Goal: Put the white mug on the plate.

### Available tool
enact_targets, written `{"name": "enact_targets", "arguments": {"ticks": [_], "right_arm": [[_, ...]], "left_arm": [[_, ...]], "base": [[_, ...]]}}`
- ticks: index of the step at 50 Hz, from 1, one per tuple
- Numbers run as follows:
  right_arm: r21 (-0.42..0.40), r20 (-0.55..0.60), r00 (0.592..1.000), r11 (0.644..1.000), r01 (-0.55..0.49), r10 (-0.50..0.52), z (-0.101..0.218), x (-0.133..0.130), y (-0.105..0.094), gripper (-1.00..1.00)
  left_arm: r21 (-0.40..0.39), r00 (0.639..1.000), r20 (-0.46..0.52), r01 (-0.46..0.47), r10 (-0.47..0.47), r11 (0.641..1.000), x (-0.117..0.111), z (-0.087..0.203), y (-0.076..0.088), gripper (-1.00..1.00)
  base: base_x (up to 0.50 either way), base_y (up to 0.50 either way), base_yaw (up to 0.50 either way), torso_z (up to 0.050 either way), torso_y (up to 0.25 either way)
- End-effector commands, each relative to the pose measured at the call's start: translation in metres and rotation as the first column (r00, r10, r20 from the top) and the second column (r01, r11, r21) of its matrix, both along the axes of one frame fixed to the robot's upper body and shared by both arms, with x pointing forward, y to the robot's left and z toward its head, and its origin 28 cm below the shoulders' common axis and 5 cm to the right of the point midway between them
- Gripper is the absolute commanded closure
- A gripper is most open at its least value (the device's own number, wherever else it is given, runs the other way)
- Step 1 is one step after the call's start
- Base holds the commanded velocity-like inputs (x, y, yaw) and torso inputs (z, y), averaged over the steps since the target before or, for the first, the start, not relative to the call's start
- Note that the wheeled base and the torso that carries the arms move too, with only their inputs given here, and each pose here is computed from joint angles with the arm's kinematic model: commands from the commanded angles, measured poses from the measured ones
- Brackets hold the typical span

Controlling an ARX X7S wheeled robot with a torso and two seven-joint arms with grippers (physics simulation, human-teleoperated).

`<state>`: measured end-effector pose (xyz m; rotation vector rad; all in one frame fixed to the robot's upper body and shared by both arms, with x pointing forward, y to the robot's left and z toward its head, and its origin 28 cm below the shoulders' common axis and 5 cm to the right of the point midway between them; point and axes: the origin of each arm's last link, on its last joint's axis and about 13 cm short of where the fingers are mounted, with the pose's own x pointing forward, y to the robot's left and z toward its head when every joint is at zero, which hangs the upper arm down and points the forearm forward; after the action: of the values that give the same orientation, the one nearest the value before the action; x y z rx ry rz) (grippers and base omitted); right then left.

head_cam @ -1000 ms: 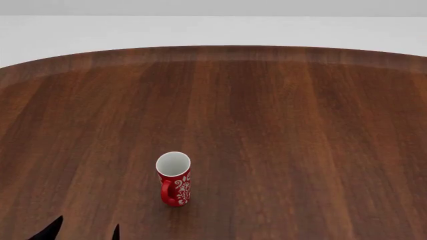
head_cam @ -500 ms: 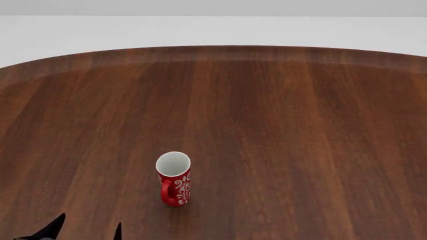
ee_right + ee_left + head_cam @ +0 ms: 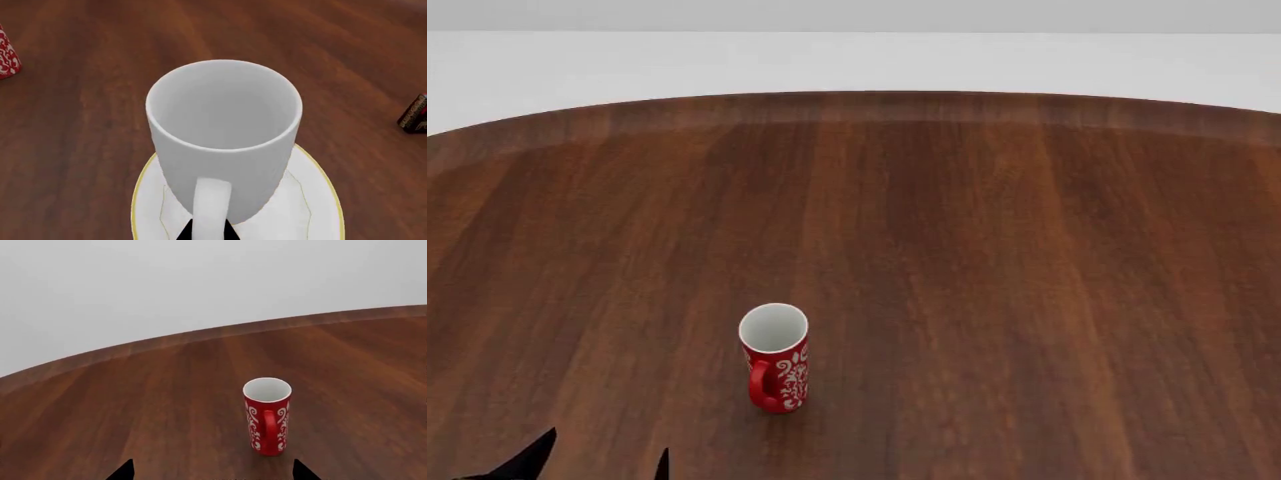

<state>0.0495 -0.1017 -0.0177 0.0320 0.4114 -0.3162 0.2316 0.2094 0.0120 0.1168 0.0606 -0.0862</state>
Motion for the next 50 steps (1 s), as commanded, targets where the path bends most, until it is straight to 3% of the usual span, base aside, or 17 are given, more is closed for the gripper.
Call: {"name": "enact_targets", "arguments": {"ticks": [1,39,40,50], "right_arm": [[0.007,-0.016,1.0,1.0,0.008,-0.008,-0.005,-0.003,-0.002,1.0],[0.052,-0.064,0.998,0.998,0.034,-0.03,-0.011,-0.003,-0.005,1.0],[0.053,-0.076,0.997,0.998,0.023,-0.019,-0.012,-0.003,-0.004,-1.0],[0.034,-0.078,0.996,0.999,0.037,-0.034,-0.008,-0.004,-0.004,-1.0]], "left_arm": [[0.005,1.0,0.003,0.002,-0.002,1.0,-0.002,0.001,0.0,-1.0],[0.028,0.998,0.057,0.004,-0.006,1.0,-0.008,0.022,-0.001,-1.0],[0.028,0.998,0.062,0.007,-0.008,1.0,-0.008,0.024,-0.001,-1.0],[0.027,0.996,0.086,0.011,-0.013,1.0,-0.011,0.032,-0.002,-1.0]], "base": [[0.0,0.0,0.0,0.0,0.0],[0.0,0.0,0.0,0.0,0.0],[0.0,0.0,0.0,0.0,0.0],[0.0,0.0,0.0,0.0,0.0]]}}
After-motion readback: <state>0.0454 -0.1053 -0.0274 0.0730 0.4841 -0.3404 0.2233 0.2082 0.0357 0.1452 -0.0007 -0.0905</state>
